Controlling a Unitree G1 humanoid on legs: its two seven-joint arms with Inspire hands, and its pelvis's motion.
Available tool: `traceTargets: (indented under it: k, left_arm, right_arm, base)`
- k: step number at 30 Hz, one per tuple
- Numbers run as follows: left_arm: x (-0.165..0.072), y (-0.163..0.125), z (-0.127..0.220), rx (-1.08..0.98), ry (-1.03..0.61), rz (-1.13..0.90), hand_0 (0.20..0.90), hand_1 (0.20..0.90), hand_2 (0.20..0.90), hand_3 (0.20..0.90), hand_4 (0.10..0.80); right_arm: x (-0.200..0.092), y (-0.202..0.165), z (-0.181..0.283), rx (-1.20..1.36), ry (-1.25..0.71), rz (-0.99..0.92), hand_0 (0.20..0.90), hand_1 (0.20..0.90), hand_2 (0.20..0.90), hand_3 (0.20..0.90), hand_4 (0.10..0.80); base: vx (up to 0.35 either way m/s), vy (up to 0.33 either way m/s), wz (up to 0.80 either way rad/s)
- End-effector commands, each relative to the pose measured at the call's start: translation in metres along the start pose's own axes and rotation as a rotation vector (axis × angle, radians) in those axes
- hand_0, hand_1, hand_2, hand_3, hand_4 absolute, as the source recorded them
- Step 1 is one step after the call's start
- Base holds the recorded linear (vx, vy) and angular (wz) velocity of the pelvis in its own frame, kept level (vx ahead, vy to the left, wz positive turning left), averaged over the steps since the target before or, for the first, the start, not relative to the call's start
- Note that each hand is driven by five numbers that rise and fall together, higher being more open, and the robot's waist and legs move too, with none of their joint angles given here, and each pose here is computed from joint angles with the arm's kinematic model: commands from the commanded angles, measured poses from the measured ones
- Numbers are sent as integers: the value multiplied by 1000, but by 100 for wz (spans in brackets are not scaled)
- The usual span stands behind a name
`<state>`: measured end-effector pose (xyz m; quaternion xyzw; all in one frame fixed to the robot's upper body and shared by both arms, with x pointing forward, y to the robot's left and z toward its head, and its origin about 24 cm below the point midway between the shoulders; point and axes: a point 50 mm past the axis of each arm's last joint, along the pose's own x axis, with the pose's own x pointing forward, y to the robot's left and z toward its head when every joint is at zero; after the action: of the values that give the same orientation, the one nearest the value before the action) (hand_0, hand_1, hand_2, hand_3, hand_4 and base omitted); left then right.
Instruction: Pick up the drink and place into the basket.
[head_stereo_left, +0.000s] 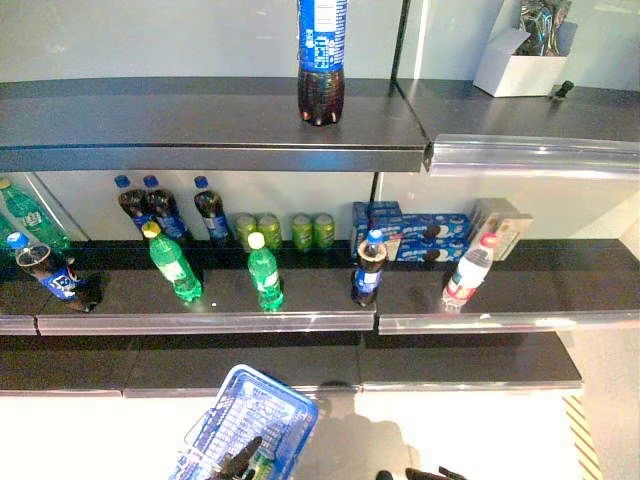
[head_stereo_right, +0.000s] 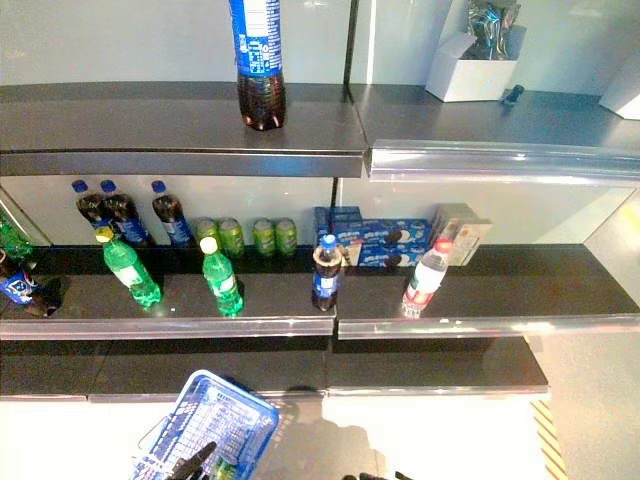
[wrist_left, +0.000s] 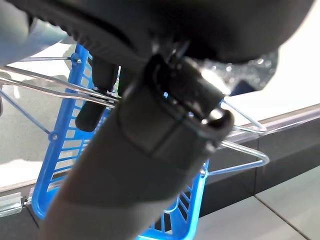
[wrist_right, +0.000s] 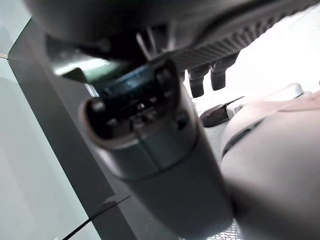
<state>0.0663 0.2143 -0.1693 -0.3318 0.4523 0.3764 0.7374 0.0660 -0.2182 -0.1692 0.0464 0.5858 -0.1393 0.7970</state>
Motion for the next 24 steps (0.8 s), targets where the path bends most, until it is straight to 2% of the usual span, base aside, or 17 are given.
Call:
traceTargets:
  k: [1,15,20,23,24]
  left_arm:
    - [2,-3,30,43,-121,-26,300,300,300,200,100]
    - [2,-10,33,49,-123,-58,300,300,300,200,100]
    - [2,-11,31,57,-116,-49,300,300,300,200,100]
    - [2,-14,35,66,-127,-51,300,300,300,200,100]
    - [2,-17,39,72,-135,-52,300,300,300,200,100]
  right_arm:
    - [0,0,-6,-34,41,-6,900,900,900,900,800]
    - [0,-1,-4,-102,30,-49,900,900,900,900,800]
    - [0,-1,9,-165,-72,-96,900,900,900,900,800]
    - [-2,6,39,-224,-240,-91,900,900,900,900,800]
    - [-9,16,70,-279,-368,-97,900,900,900,900,800]
  base:
    - [0,0,0]
    - [0,2,0]
    - [0,0,0]
    - [-2,-13,1]
    - [-7,-33,2]
